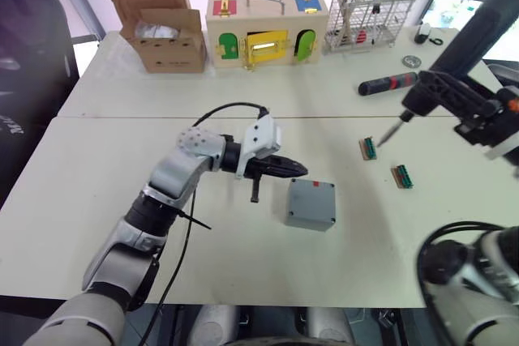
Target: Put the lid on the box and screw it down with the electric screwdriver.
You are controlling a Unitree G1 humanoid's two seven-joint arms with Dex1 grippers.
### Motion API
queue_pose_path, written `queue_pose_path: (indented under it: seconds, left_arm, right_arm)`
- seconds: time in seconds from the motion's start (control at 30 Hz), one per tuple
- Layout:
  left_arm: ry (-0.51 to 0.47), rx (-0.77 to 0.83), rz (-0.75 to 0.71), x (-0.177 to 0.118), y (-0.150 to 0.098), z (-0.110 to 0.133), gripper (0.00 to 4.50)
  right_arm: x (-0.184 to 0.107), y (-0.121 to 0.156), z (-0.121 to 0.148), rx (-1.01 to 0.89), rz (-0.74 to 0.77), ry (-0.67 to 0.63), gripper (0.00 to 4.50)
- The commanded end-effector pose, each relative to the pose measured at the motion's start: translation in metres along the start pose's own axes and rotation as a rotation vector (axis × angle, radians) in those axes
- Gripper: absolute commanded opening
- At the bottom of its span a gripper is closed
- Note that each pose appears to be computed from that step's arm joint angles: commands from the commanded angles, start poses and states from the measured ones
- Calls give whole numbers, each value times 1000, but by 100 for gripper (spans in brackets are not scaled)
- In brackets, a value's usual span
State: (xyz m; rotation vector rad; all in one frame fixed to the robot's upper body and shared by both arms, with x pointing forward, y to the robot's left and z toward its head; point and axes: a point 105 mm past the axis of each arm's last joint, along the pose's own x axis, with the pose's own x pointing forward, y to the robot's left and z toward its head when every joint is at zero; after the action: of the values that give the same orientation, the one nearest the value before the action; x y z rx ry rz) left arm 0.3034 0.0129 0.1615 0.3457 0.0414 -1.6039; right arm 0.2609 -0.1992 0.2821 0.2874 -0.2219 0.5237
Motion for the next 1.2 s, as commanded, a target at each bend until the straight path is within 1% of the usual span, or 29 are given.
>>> queue_pose_path:
  seconds: [0.03, 0.27, 0.47, 0.77, 1.2]
  left_arm:
    - [1, 26, -20, -1, 1, 8, 0]
    - [18, 34, -60, 4, -8, 7, 0]
    - [38, 57, -71, 15, -13, -1, 0]
    - [104, 56, -82, 22, -23, -25, 0]
    - [103, 63, -79, 24, -23, -26, 0]
  right_arm:
    - [1, 28, -4, -128, 3, -61, 190]
    - [4, 43, -36, -193, -13, -25, 190]
    - [0, 40, -54, -250, -42, 14, 190]
    - [-4, 35, -61, -276, -57, 28, 190]
    - [-6, 40, -70, -263, -24, 77, 190]
